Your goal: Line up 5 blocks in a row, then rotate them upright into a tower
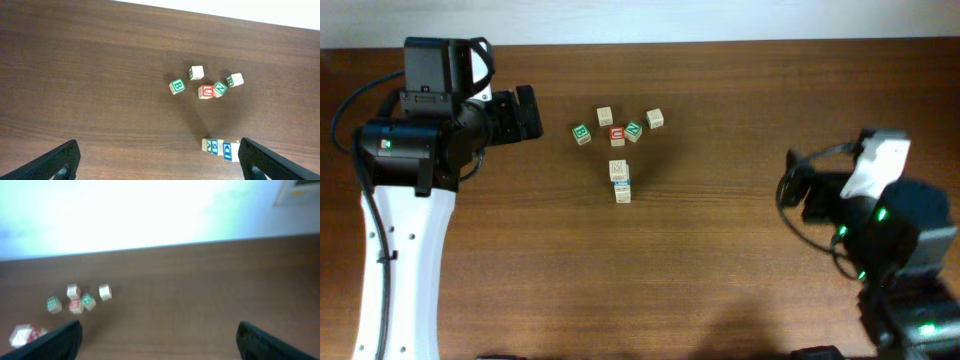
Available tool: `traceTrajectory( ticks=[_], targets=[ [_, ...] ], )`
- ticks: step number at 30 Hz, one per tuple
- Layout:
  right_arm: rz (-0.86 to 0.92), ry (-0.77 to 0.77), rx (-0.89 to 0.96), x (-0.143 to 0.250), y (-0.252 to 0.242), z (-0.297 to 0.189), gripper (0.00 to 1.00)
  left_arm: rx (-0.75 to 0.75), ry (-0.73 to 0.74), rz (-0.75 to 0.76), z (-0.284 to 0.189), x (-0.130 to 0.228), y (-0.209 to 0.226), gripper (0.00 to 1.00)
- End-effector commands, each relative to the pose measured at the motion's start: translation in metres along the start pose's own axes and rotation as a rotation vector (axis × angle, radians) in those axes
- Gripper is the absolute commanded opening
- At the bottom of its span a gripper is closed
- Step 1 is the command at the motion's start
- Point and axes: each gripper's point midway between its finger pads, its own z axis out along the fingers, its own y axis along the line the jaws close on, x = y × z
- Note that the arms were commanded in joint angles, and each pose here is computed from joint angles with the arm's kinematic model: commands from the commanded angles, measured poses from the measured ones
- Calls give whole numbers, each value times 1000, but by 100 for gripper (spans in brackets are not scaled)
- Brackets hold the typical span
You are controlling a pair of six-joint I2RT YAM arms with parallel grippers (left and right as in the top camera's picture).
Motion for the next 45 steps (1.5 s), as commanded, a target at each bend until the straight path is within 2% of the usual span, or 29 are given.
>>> traceTrajectory(
  ticks=[1,8,15,20,45],
  targets=[
    [-76,-77,-98,53,6,7,98,-5,-11,11,-2,-3,1,99],
    [-81,-255,-121,128,-2,16,98,-5,-11,11,-2,-3,1,99],
    [-81,-254,-118,174,-9,25,98,-5,-11,11,-2,-3,1,99],
    [-76,-278,-73,170,-16,22,98,-5,-11,11,-2,-3,1,99],
    [-76,-284,-81,169,-15,21,98,-5,-11,11,-2,-3,1,99]
  ],
)
